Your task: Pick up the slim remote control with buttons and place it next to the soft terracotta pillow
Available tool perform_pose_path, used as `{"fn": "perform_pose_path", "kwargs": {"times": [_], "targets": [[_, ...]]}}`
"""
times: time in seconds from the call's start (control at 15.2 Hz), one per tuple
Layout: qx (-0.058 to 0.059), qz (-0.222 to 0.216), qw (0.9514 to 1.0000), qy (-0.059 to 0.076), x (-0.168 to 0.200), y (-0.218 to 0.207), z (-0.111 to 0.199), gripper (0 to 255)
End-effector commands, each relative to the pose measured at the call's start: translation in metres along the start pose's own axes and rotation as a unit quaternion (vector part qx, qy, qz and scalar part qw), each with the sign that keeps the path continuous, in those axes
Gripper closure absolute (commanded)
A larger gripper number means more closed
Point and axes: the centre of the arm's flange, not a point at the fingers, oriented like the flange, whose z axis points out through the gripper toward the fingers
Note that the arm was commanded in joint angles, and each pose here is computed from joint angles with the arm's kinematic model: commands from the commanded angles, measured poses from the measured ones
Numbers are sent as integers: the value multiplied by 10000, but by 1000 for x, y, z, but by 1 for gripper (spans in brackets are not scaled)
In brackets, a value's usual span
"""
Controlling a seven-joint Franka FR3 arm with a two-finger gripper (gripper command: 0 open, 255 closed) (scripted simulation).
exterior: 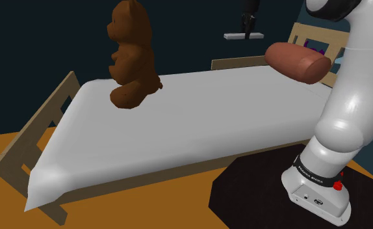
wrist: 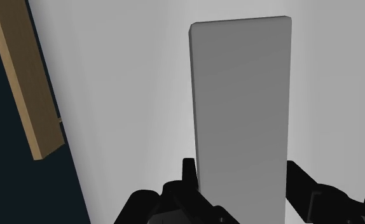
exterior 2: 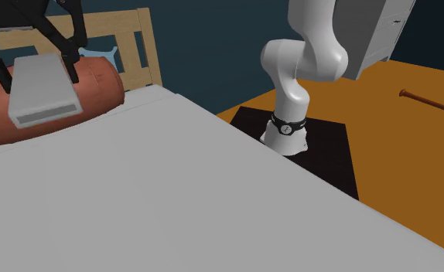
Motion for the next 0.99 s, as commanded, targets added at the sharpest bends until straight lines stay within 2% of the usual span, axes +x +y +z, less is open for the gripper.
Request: {"fn": "perform_pose_path", "kwargs": {"times": [0.0, 0.66, 0.92], "targets": [[-3, -8, 10000, 0, -25, 5, -2, 255], [-3, -8, 10000, 0, -155, 26, -2, 255], [-3, -8, 10000, 0, -155, 25, 19, 255]]}}
